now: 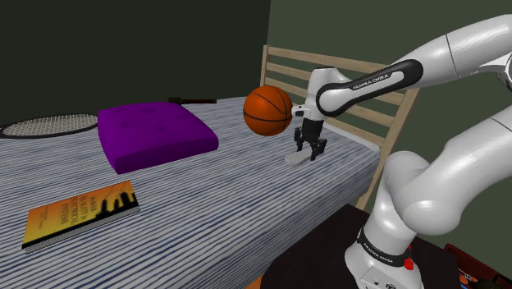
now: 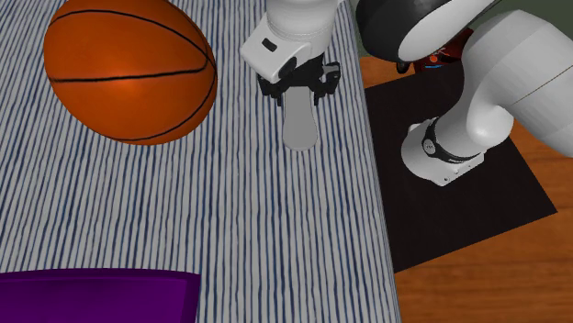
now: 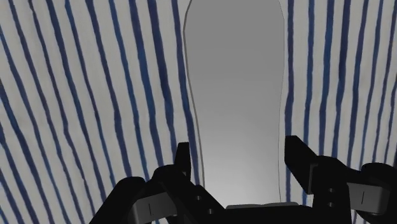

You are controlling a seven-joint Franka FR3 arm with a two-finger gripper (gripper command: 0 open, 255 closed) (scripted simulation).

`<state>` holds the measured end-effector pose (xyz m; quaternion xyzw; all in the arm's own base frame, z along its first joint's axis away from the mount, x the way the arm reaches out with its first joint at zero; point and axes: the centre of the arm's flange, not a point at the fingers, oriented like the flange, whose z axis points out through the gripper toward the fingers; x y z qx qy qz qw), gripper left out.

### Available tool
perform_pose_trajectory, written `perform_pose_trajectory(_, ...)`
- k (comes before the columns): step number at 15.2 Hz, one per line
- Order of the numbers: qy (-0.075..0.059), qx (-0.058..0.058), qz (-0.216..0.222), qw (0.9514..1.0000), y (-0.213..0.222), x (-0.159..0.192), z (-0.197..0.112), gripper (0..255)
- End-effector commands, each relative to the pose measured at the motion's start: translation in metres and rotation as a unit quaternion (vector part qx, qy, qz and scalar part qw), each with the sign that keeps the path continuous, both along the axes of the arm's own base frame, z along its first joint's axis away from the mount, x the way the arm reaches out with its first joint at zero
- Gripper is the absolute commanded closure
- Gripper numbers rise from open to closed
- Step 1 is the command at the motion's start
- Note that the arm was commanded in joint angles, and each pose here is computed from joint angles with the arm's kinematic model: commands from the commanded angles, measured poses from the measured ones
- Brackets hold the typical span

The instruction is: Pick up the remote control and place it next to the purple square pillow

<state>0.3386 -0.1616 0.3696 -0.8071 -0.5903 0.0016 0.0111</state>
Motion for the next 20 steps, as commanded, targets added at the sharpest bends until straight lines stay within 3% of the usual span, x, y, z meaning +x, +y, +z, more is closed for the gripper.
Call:
perform_pose_trajectory(1, 0.000, 0.000, 0.000, 1.0000, 0.000, 0.000, 0.010, 255)
perform_pose_trajectory(20, 0.000, 0.000, 0.000, 1.0000, 0.000, 0.000, 0.110, 255)
